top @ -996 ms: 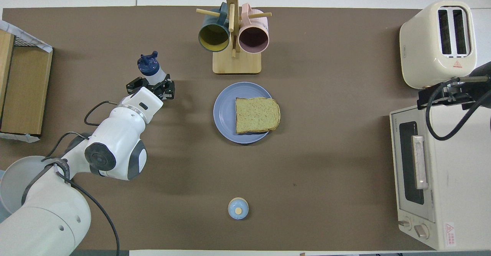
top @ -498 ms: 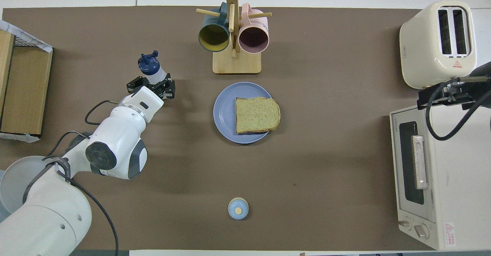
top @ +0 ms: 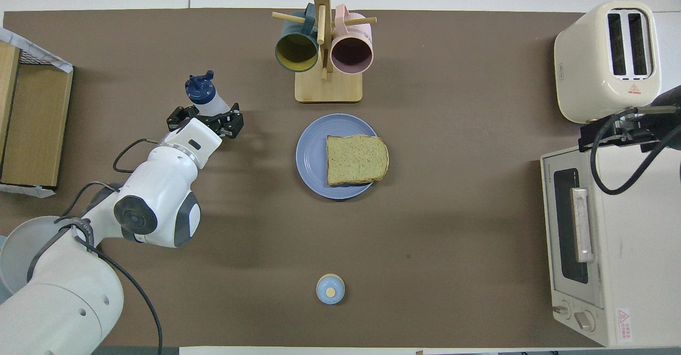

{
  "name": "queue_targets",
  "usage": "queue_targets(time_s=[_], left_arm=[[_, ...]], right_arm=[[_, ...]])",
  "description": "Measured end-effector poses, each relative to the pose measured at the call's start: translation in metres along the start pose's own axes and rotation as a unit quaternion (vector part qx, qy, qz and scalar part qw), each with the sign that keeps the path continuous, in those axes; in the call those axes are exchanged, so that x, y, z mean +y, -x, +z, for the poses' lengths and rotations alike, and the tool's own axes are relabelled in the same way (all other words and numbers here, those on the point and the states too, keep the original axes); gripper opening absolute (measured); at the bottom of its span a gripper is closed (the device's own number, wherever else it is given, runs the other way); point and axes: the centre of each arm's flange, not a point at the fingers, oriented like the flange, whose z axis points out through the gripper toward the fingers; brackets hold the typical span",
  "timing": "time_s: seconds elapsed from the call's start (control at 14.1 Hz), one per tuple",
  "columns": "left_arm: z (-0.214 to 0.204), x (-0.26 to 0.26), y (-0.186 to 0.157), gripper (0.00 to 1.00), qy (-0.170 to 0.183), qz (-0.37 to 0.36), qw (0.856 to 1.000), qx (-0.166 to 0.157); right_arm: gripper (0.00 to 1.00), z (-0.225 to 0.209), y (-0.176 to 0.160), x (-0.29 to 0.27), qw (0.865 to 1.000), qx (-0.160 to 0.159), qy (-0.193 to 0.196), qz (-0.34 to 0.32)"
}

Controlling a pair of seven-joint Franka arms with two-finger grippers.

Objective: Put bread on plate and add seasoning
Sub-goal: 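Lower the bottle upright onto the table with the left gripper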

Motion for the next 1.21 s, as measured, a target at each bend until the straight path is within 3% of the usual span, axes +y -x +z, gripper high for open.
queue_targets(time_s=[0.07,0.78,1.21], left_arm=[[0.000,0.000,0.000,1.00,0.000,0.000,1.000,0.000],[-0.005,-0.002,0.012,1.00,-0.001,-0.001,1.000,-0.011],[-0.032,-0.003,0.018,1.00,0.001,-0.004,1.000,-0.011]], right_arm=[[1.00,0.000,0.000,0.000,1.000,0.000,0.000,0.000],[1.00,0.000,0.000,0.000,1.000,0.000,0.000,0.000],[1.00,0.000,0.000,0.000,1.000,0.000,0.000,0.000]])
